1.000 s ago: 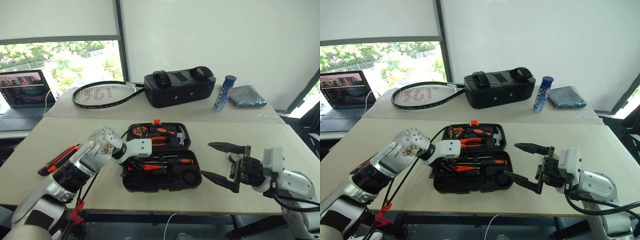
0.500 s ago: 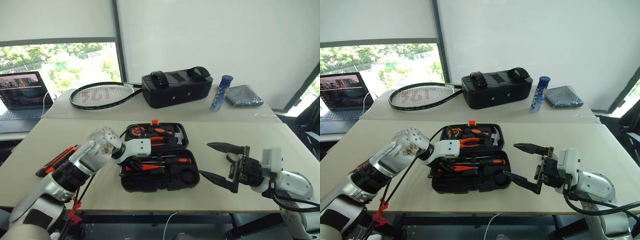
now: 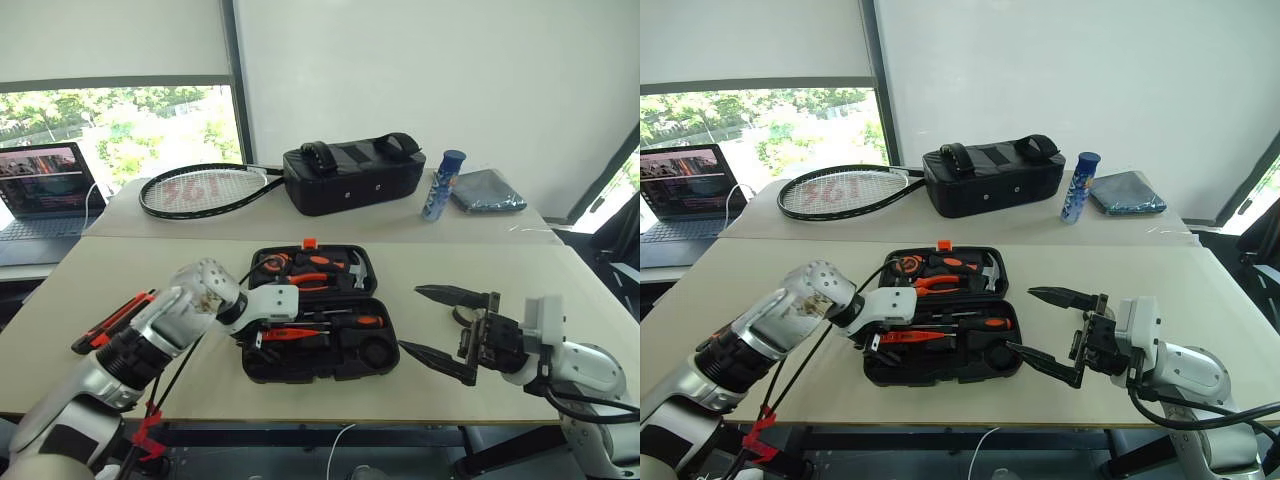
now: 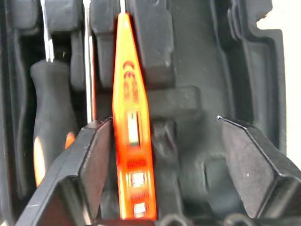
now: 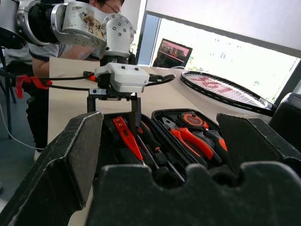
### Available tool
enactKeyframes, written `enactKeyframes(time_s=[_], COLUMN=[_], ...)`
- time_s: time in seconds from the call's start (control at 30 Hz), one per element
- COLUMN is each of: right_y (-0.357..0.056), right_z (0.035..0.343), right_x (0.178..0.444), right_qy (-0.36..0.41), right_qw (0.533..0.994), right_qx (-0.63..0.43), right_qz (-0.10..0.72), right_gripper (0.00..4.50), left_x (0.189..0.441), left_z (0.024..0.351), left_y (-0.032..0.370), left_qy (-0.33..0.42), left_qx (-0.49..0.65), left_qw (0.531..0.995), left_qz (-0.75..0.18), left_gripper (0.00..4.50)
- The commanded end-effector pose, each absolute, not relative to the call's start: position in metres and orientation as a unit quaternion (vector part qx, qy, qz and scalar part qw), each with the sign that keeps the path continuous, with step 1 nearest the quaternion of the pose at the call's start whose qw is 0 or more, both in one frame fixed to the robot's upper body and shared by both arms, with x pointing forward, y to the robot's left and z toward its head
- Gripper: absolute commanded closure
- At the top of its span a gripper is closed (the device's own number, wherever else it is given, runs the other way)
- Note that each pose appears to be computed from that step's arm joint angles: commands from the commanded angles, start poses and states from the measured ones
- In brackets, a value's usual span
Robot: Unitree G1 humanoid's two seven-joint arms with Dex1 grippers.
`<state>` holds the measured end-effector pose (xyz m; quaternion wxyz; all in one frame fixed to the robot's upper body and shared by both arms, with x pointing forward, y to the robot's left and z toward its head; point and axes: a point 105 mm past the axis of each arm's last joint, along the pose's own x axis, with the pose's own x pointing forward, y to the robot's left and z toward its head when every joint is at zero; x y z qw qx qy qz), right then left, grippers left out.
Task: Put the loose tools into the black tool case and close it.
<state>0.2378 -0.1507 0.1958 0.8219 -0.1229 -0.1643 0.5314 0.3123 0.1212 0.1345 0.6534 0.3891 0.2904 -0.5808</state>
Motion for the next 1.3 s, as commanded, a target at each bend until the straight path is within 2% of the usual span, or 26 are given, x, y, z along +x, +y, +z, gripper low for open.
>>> enactKeyframes(time_s=[0.03,0.23,0.3,0.37,0.47,0.6,0.9,1.3], right_y=[-0.149,-0.146,-0.146,-0.146,-0.145,-0.143,-0.143,-0.145], right_z=[0.203,0.203,0.203,0.203,0.204,0.205,0.205,0.204], right_x=[0.235,0.237,0.237,0.238,0.238,0.238,0.236,0.236], right_qy=[-0.187,-0.188,-0.189,-0.190,-0.193,-0.194,-0.190,-0.186], right_qw=[0.815,0.812,0.812,0.810,0.808,0.807,0.810,0.814], right_qx=[-0.132,-0.129,-0.128,-0.128,-0.129,-0.131,-0.133,-0.132], right_qz=[0.532,0.537,0.538,0.539,0.541,0.542,0.539,0.534], right_gripper=[0.00,0.00,0.00,0.00,0.00,0.00,0.00,0.00], left_x=[0.308,0.317,0.321,0.320,0.324,0.322,0.331,0.321], left_z=[0.167,0.187,0.183,0.172,0.158,0.141,0.129,0.122], left_y=[0.114,0.115,0.121,0.127,0.131,0.129,0.115,0.112], left_qy=[0.227,0.155,0.156,0.156,0.158,0.163,0.143,0.167], left_qx=[0.381,0.338,0.307,0.305,0.294,0.292,0.297,0.298], left_qw=[0.663,0.706,0.722,0.717,0.725,0.718,0.732,0.715], left_qz=[-0.603,-0.603,-0.600,-0.607,-0.602,-0.610,-0.597,-0.611], left_gripper=[0.96,0.96,1.47,2.00,3.19,4.47,4.47,4.47])
